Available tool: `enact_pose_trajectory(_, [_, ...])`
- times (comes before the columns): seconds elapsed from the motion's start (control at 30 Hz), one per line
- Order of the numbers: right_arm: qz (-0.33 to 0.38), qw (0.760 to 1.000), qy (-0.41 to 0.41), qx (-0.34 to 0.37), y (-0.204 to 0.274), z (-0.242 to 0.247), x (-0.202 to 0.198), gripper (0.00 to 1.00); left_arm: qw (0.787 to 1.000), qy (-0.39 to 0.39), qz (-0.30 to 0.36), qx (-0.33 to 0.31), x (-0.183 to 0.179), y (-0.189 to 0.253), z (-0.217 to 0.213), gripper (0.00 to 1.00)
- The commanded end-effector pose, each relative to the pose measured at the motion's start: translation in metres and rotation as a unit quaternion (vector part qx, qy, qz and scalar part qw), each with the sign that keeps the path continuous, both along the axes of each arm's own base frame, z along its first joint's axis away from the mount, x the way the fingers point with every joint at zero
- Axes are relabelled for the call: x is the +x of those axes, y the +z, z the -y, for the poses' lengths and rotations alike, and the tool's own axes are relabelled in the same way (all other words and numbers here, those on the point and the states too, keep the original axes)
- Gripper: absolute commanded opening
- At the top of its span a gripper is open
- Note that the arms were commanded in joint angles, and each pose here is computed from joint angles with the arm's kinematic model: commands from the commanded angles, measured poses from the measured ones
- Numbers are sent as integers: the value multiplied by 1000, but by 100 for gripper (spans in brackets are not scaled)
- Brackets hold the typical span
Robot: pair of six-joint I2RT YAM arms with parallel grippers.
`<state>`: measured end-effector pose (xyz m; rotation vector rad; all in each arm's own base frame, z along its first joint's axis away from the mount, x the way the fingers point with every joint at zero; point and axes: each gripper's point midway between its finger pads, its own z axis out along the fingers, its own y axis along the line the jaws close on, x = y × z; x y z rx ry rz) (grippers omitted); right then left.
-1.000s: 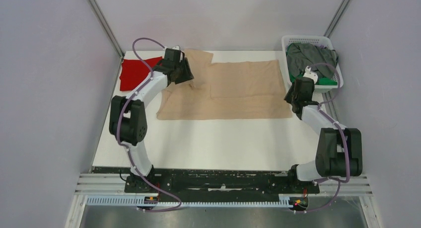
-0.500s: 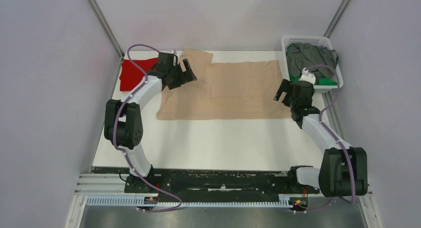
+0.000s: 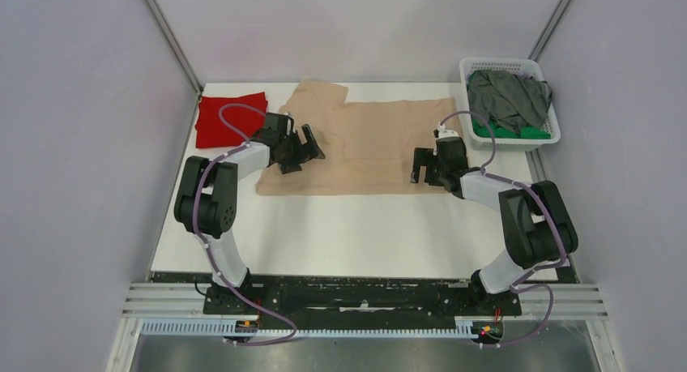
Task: Fold and stack the t-shirts
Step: Fold the flattened tshirt in 1/3 of the way
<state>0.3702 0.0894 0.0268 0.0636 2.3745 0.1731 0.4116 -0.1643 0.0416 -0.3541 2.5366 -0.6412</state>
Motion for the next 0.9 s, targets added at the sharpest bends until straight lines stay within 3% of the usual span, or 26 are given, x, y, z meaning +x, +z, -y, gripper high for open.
enact_pose_trajectory(0.0, [-17,1000,-20,13,-14,0,-17,98,999,8,-37,-9,-25,-24,-1,100])
enact_pose_trajectory(0.13, [-42,999,-21,12,-28,7,-62,98,998,15,-59,6,-61,-32,-13,100])
enact_pose_trajectory(0.47, [-144,989,13,-14,-50,15,-171,98,990,51,-132,18,-190,-52,-38,100])
enact_pose_trajectory(0.67, [-197,980,14,-7,-61,13,-231,98,990,72,-113,34,-217,-42,-53,100])
enact_pose_trajectory(0.87, [-229,973,33,-10,-57,6,-263,98,990,84,-104,43,-227,-36,-61,100])
